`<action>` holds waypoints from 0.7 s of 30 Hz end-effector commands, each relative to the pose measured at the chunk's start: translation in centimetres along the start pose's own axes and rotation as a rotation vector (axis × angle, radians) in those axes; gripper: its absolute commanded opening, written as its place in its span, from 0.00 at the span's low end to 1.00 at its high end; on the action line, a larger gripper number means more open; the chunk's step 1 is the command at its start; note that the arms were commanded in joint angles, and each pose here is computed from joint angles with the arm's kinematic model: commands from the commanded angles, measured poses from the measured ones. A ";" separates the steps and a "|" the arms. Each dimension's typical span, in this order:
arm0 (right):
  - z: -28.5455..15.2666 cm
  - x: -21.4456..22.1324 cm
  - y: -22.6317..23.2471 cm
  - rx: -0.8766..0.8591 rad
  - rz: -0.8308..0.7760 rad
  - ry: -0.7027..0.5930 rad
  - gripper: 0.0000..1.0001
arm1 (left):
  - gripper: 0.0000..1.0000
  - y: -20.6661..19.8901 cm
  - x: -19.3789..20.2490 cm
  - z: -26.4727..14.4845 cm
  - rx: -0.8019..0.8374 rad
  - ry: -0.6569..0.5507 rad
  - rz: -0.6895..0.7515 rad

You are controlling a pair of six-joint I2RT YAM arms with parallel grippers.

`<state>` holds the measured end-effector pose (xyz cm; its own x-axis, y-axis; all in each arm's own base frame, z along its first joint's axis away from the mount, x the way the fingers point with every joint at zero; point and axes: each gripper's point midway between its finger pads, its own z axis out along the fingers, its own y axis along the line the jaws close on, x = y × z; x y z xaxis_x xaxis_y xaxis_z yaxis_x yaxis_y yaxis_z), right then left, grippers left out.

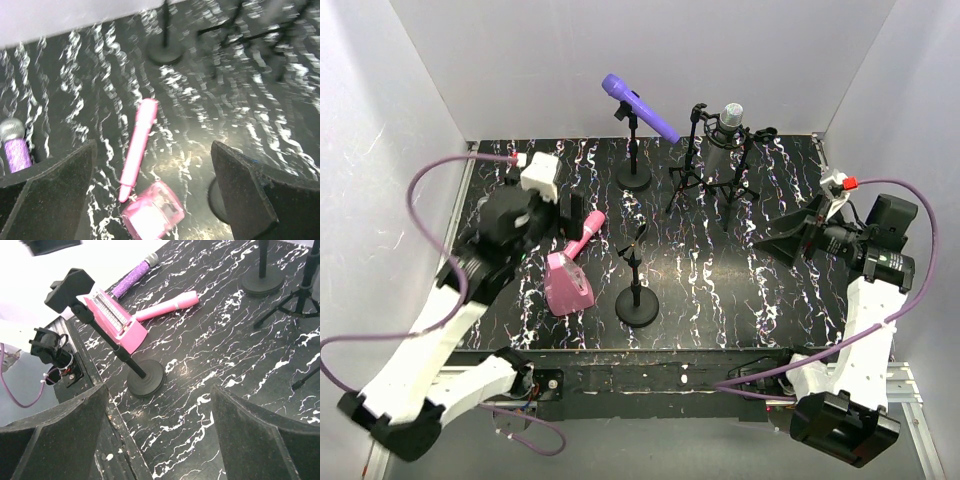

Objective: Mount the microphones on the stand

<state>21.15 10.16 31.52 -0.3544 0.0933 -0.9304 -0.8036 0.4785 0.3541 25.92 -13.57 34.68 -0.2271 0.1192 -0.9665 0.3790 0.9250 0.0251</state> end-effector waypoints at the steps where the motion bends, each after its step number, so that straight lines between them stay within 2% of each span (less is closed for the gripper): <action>1: 0.3 0.5 -0.1 -0.036 -0.035 -0.002 0.89 | 0.98 6.6 0.8 4.0 -0.236 0.044 -0.165; 6: 0.6 1.4 0.0 -0.067 -0.032 0.001 0.89 | 0.98 16.3 5.0 7.0 -0.383 0.076 -0.481; 7: 0.7 1.6 0.0 -0.068 -0.029 0.002 0.89 | 0.98 17.6 5.8 7.1 -0.426 0.078 -0.501; 10: 0.9 2.4 -0.3 -0.071 -0.032 0.010 0.89 | 0.98 20.5 8.5 7.3 -0.558 0.117 -0.472; 12: 1.1 3.0 -0.5 -0.069 -0.028 0.019 0.89 | 0.98 22.1 11.3 7.7 -0.616 0.186 -0.438; 15: 1.1 3.6 -0.8 -0.069 -0.009 0.024 0.89 | 0.98 23.2 15.0 8.3 -0.643 0.285 -0.411; 21: 1.1 3.6 -0.2 -0.091 0.011 0.021 0.89 | 0.98 25.2 18.5 10.0 -0.670 0.341 -0.385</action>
<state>20.92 11.04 27.50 -0.4006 0.0817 -0.9126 -0.8144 0.4246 0.3956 38.78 6.60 15.37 -0.5555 -0.2876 -0.7802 -0.3539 0.9308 -0.0911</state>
